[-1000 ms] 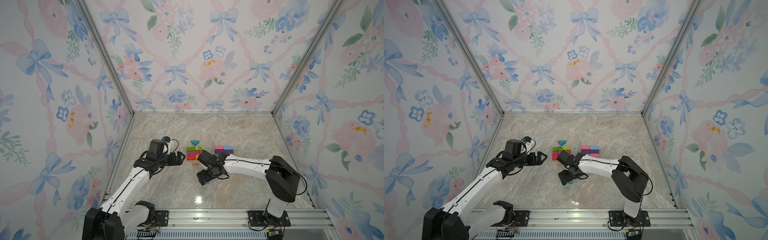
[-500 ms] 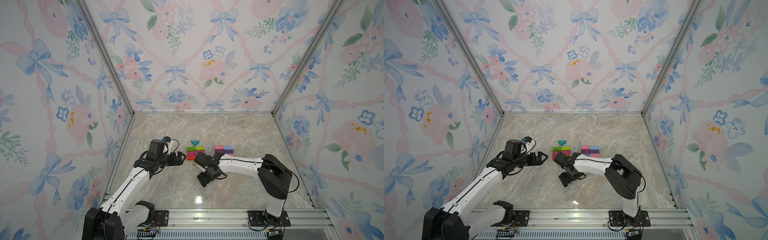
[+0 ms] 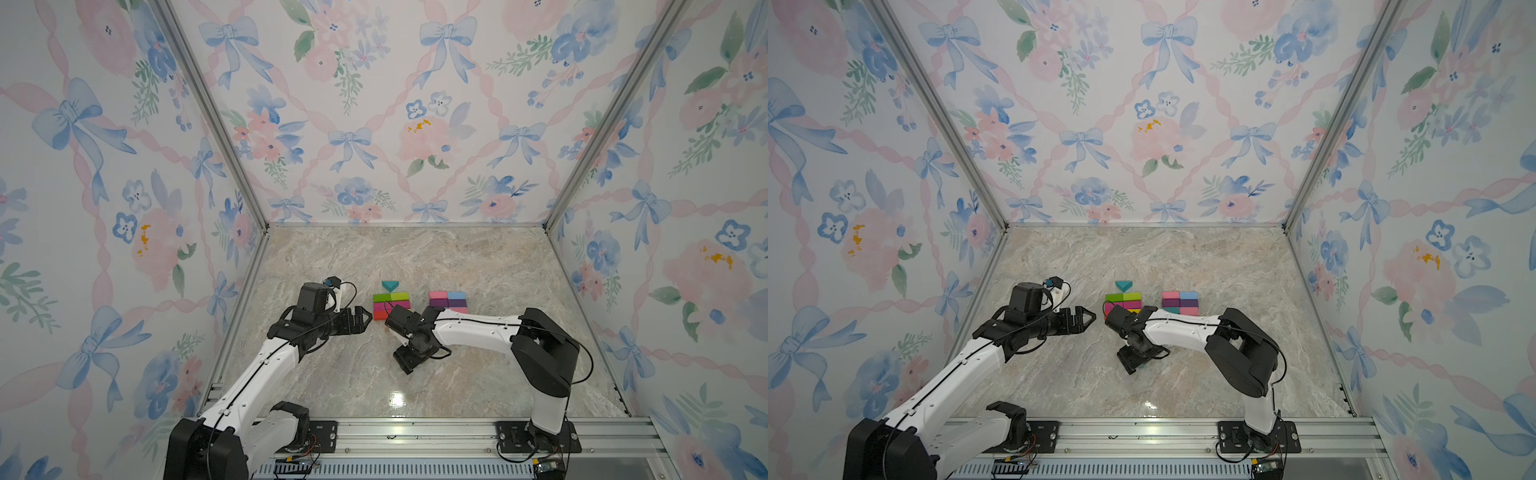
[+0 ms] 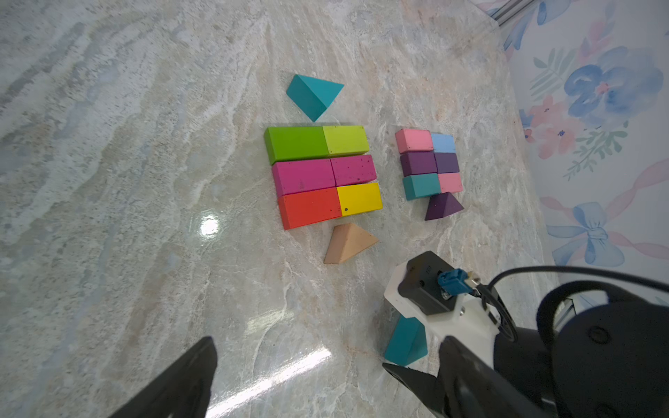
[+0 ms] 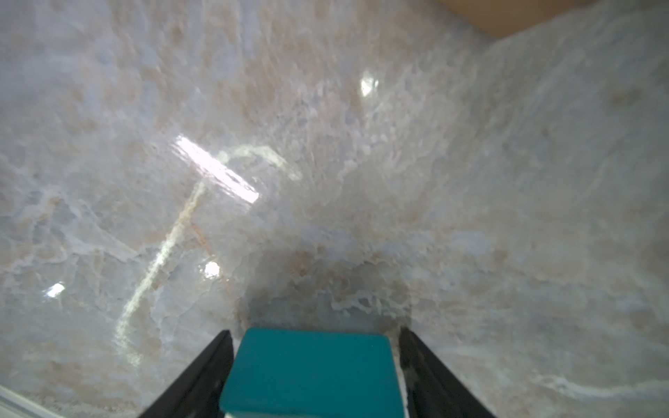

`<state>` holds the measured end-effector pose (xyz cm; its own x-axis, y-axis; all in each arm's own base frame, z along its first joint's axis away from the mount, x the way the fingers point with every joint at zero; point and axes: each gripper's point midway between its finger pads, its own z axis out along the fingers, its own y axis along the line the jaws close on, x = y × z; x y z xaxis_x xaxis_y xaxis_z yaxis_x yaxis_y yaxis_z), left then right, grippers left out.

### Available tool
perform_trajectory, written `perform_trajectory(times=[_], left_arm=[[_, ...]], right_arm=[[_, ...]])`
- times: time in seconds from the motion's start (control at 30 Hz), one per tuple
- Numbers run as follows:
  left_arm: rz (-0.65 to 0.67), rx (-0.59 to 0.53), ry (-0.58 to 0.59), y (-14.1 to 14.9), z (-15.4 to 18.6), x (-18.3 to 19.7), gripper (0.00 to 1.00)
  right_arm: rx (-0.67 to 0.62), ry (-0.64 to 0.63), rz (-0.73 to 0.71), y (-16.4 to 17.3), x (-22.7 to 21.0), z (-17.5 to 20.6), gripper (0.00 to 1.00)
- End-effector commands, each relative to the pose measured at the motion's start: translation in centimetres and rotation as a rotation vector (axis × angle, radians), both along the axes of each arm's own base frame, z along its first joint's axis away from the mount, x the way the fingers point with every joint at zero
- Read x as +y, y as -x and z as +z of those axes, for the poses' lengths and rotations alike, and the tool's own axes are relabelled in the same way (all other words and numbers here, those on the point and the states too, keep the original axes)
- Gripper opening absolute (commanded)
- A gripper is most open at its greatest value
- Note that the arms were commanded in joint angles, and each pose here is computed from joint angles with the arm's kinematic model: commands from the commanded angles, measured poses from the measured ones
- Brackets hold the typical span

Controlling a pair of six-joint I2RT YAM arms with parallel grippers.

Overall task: Assemble a piece of candy with building blocks
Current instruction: Pick up the building block from the center of the board, then assemble the building block at the center of the board.

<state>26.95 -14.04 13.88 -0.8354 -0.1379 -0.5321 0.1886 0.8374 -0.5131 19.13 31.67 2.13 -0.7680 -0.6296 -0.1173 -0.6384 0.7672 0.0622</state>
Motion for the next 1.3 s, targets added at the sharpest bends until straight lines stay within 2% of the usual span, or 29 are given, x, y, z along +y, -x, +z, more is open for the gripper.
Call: perform_trajectory(times=[0.0,0.27,0.43,0.67,0.83,0.87,1.0,1.13,1.27], left_arm=[[0.006,0.005,0.017,0.2,0.0,0.0,0.98],[0.003,0.009,0.018,0.2,-0.2,0.0,0.98],[0.007,0.004,0.017,0.1,-0.1,0.0,0.98],[0.005,-0.004,0.015,0.0,0.2,0.0,0.98],[-0.019,-0.009,-0.001,-0.3,0.1,-0.3,0.98],[-0.03,-0.042,0.002,-0.9,1.3,-0.7,0.98],[-0.077,-0.062,-0.019,-1.3,1.6,-1.9,0.98],[-0.134,-0.082,-0.036,-1.4,2.0,-3.9,0.98],[-0.196,-0.102,-0.048,-1.1,2.4,-6.3,0.98]], right_arm=[[0.0,0.016,0.02,0.2,0.3,-0.3,0.73],[-0.002,0.023,0.022,0.1,0.3,-0.5,0.65],[-0.01,0.027,0.021,-0.1,0.2,-0.2,0.56],[-0.031,-0.01,-0.061,-1.7,-1.6,2.2,0.49],[-0.051,-0.044,-0.161,-5.7,-5.0,5.3,0.47],[-0.056,-0.046,-0.185,-6.9,-5.9,5.8,0.47],[-0.066,-0.069,-0.288,-12.0,-9.0,7.1,0.47],[-0.08,-0.078,-0.361,-17.3,-11.0,7.6,0.47],[-0.068,-0.084,-0.423,-21.8,-12.1,6.6,0.47]])
